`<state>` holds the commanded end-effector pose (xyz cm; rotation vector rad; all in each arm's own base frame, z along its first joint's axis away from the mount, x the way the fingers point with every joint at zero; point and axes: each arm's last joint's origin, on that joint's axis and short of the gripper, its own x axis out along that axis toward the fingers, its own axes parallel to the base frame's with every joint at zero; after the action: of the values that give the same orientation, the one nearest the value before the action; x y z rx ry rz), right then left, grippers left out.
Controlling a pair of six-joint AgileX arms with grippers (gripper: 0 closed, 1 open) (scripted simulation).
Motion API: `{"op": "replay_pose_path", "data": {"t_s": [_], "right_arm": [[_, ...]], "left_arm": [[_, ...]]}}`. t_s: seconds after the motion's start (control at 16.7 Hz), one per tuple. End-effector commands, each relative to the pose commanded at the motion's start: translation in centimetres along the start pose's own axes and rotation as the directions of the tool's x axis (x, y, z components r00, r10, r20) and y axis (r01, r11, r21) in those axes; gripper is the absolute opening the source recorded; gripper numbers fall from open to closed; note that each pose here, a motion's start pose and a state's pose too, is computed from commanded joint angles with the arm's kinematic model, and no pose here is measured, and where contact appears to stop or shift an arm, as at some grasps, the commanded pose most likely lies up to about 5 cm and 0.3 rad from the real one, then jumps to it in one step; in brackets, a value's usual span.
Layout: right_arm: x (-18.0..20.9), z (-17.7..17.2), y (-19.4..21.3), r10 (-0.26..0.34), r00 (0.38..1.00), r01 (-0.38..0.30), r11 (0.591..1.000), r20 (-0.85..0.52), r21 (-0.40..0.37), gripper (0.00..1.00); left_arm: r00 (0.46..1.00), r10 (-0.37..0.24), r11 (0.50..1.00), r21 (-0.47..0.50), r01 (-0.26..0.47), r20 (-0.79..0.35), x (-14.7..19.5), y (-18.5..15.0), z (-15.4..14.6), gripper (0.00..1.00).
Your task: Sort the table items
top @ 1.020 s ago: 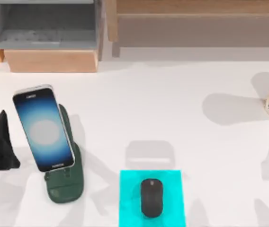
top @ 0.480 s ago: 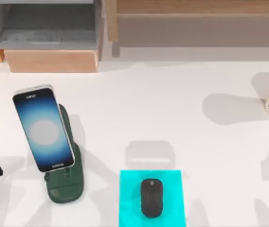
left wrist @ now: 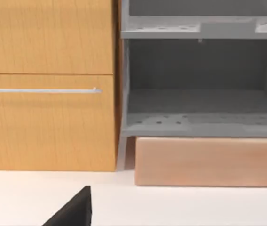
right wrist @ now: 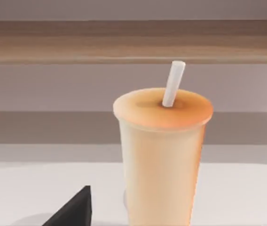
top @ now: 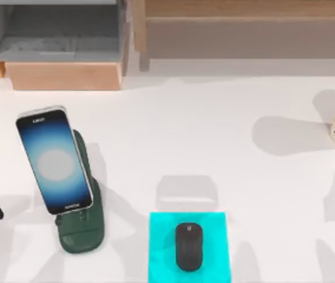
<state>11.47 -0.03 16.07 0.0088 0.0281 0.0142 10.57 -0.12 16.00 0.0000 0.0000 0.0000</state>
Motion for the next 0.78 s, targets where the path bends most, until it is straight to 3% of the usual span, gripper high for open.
{"op": "replay_pose_path", "data": {"t_s": [0.78], "right_arm": [[8.4, -2.1, 0.4, -0.012, 0.988, 0.013, 1.000, -0.155, 0.007, 1.00]], "left_arm": [[1.000, 0.000, 1.000, 0.000, 0.000, 0.000, 0.0, 0.0, 0.0, 1.00]]}}
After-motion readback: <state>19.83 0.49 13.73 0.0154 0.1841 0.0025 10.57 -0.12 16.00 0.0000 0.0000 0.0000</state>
